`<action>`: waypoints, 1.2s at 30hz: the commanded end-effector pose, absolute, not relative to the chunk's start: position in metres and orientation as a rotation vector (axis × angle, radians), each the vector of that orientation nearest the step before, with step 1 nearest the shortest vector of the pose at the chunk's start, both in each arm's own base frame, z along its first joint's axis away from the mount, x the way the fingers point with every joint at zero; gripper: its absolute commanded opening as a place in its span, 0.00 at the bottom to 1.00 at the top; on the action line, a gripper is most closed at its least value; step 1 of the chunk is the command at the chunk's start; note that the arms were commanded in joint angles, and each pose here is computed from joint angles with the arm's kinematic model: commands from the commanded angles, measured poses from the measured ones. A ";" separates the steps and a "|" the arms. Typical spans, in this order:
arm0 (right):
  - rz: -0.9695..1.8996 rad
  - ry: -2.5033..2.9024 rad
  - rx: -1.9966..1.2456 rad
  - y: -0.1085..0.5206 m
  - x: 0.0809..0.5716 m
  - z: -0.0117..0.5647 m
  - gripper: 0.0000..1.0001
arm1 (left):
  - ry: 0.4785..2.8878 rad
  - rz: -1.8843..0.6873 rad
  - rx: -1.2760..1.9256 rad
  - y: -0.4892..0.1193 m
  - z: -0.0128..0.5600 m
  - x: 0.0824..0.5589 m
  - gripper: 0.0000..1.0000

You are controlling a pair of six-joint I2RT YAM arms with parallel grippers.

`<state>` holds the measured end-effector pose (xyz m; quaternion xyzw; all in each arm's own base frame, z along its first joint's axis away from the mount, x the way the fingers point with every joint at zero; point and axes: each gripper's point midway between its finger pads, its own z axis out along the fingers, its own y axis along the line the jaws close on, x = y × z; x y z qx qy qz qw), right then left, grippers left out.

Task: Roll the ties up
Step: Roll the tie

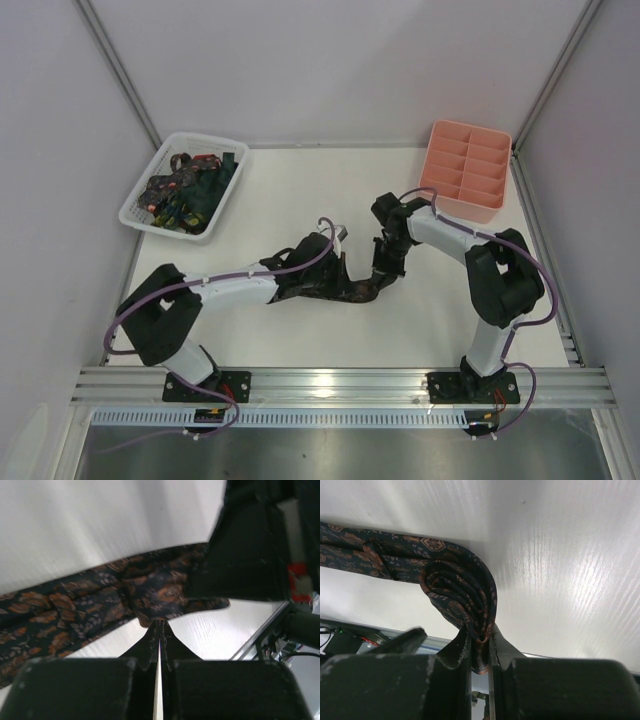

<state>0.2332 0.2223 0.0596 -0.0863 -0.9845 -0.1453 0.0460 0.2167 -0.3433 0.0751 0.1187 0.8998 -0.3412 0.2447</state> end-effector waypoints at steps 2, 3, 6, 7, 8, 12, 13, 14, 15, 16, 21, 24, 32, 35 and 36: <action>-0.439 -3.028 -0.270 0.228 0.233 0.077 0.00 | 2.429 -1.014 0.270 -0.353 0.086 0.236 0.00; -0.438 -3.030 -0.270 0.229 0.233 0.078 0.00 | 2.442 -1.019 0.279 -0.356 0.084 0.238 0.00; -0.461 -3.027 -0.284 0.235 0.235 0.083 0.00 | 2.455 -1.027 0.303 -0.360 0.081 0.238 0.00; -0.467 -3.025 -0.288 0.237 0.235 0.085 0.00 | 2.464 -1.032 0.309 -0.362 0.078 0.238 0.00; -0.468 -3.026 -0.285 0.238 0.235 0.086 0.00 | 2.472 -1.028 0.308 -0.362 0.076 0.237 0.00; -0.469 -3.021 -0.301 0.244 0.236 0.089 0.00 | 2.507 -1.034 0.321 -0.364 0.067 0.235 0.00; -0.473 -3.018 -0.302 0.246 0.236 0.090 0.00 | 2.510 -1.030 0.324 -0.365 0.066 0.236 0.00; -0.486 -3.013 -0.309 0.248 0.236 0.091 0.00 | 2.525 -1.021 0.322 -0.364 0.062 0.234 0.00; -0.494 -3.012 -0.319 0.250 0.236 0.093 0.00 | 2.532 -1.015 0.323 -0.363 0.060 0.235 0.00; -0.500 -3.009 -0.329 0.251 0.237 0.094 0.00 | 2.537 -1.013 0.329 -0.363 0.058 0.235 0.01; -0.542 -2.983 -0.347 0.264 0.236 0.091 0.00 | 2.561 -1.005 0.331 -0.363 0.049 0.239 0.00; -0.551 -2.962 -0.386 0.272 0.237 0.081 0.00 | 2.593 -0.962 0.319 -0.359 0.043 0.242 0.01; -0.309 -2.935 -0.558 0.280 0.235 0.043 0.00 | 2.648 -0.785 0.276 -0.340 0.036 0.249 0.00; -0.208 -2.926 -0.588 0.276 0.230 0.029 0.00 | 2.645 -0.752 0.231 -0.331 0.034 0.248 0.01; -0.187 -2.926 -0.597 0.273 0.229 0.026 0.00 | 2.649 -0.735 0.223 -0.326 0.032 0.245 0.01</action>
